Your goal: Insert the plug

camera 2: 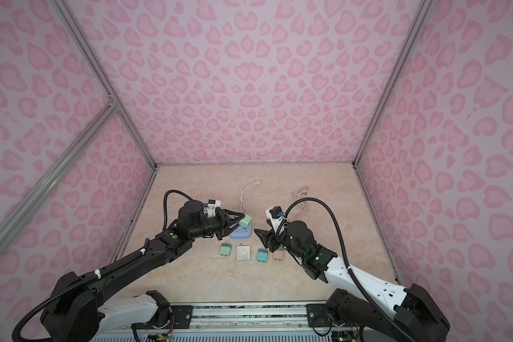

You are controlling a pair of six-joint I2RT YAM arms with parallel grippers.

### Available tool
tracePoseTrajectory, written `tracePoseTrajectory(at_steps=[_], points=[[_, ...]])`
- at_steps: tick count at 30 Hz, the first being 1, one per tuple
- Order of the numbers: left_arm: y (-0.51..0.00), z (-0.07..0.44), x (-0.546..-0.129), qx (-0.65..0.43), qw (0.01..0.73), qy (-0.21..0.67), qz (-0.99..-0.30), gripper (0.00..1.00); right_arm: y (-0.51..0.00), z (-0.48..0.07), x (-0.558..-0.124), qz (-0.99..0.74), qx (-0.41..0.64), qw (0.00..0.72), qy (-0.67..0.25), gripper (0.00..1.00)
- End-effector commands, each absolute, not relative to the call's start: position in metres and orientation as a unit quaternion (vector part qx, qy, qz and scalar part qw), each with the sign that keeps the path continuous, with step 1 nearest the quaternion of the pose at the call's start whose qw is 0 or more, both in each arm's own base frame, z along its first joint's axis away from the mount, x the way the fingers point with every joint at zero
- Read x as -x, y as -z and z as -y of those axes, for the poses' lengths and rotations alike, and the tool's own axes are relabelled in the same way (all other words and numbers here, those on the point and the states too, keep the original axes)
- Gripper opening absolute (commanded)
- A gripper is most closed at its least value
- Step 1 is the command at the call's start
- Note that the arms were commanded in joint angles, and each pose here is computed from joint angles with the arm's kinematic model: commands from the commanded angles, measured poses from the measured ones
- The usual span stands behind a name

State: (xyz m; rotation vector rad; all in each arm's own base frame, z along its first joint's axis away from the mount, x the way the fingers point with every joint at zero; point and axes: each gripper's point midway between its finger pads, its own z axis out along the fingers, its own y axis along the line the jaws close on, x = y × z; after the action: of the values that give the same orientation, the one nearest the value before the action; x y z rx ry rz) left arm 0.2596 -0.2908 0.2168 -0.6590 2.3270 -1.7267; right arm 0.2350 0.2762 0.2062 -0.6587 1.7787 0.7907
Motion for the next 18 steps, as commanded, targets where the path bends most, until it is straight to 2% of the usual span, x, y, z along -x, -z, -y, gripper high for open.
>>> tracePoseTrajectory(at_steps=[1,6,18], points=[[-0.232,0.292,-0.262,0.246,0.075,0.616,-0.744,0.02,-0.255,-0.292,-0.229,-0.664,0.284,0.568,-0.396,0.6],[-0.235,0.292,-0.265,0.257,0.072,0.631,-0.729,0.02,-0.273,-0.296,-0.222,-0.641,0.289,0.573,-0.421,0.61],[-0.255,0.299,-0.265,0.237,0.069,0.666,-0.704,0.02,-0.265,-0.303,-0.232,-0.659,0.291,0.558,-0.411,0.61]])
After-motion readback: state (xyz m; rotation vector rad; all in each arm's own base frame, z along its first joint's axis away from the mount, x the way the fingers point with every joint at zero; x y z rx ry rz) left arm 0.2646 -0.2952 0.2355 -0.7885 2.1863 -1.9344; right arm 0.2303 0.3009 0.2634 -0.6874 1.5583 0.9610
